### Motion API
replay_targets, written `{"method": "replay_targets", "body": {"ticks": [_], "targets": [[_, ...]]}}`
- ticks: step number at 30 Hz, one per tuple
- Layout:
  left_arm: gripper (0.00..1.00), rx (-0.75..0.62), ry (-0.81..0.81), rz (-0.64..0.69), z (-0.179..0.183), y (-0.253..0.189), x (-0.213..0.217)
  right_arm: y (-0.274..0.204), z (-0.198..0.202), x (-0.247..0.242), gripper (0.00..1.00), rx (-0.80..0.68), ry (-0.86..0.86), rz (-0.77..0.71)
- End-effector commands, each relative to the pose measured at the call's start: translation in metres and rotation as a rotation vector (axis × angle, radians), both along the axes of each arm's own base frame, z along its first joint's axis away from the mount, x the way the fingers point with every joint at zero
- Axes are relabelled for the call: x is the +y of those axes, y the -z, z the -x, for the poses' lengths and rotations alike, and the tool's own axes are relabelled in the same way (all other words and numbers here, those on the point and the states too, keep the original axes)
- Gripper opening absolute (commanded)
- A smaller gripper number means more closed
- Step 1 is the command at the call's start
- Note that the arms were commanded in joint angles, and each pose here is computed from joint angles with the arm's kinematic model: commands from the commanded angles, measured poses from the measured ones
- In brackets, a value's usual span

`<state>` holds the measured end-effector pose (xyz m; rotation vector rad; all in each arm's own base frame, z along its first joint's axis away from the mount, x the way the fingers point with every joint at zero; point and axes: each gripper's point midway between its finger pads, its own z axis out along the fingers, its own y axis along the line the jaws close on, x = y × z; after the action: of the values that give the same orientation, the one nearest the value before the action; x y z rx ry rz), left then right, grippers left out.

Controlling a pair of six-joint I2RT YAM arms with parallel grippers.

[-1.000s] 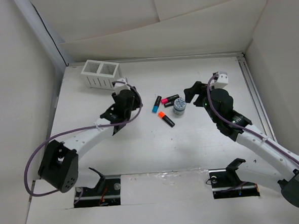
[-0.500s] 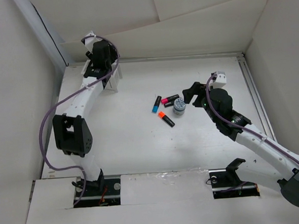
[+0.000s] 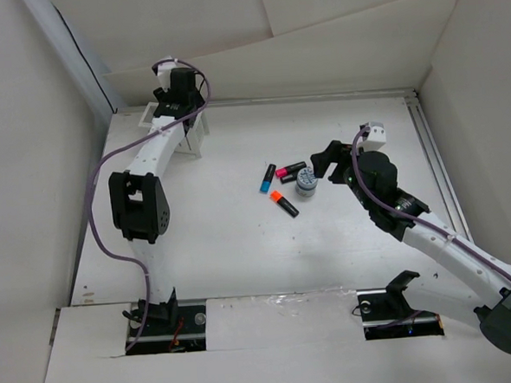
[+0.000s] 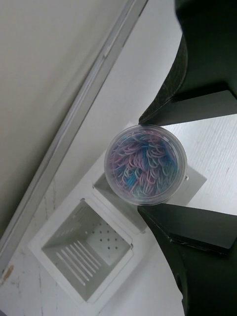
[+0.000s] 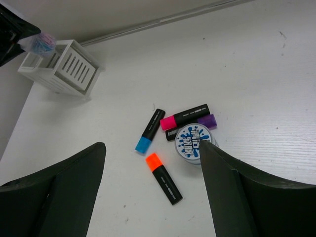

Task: Sort the stationery into containers
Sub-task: Place the stationery in the storage box.

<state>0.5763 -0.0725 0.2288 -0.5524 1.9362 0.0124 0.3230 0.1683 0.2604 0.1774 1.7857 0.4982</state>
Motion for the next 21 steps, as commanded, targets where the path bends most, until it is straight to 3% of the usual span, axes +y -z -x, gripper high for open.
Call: {"method": "replay_targets", "body": {"ticks": [1, 16, 19, 21], "targets": [[0.25, -0.059, -0.036, -0.039, -0.005, -0.03, 0.013, -0.016, 0.0, 0.008, 0.82, -0.046, -0.027, -0.031], [0.26, 0.01, -0.031, -0.083, -0.016, 0.008, 0.013, -0.016, 0.0, 0.008, 0.82, -0.048, -0.028, -0.022], [0.33, 0.031, -0.039, -0.093, -0.013, 0.017, 0.015, -0.016, 0.0, 0.008, 0.82, -0.048, -0.028, -0.022], [0.48, 0.031, -0.039, -0.093, -0.013, 0.02, 0.015, -0.016, 0.0, 0.008, 0.82, -0.048, -0.028, -0.022]]}}
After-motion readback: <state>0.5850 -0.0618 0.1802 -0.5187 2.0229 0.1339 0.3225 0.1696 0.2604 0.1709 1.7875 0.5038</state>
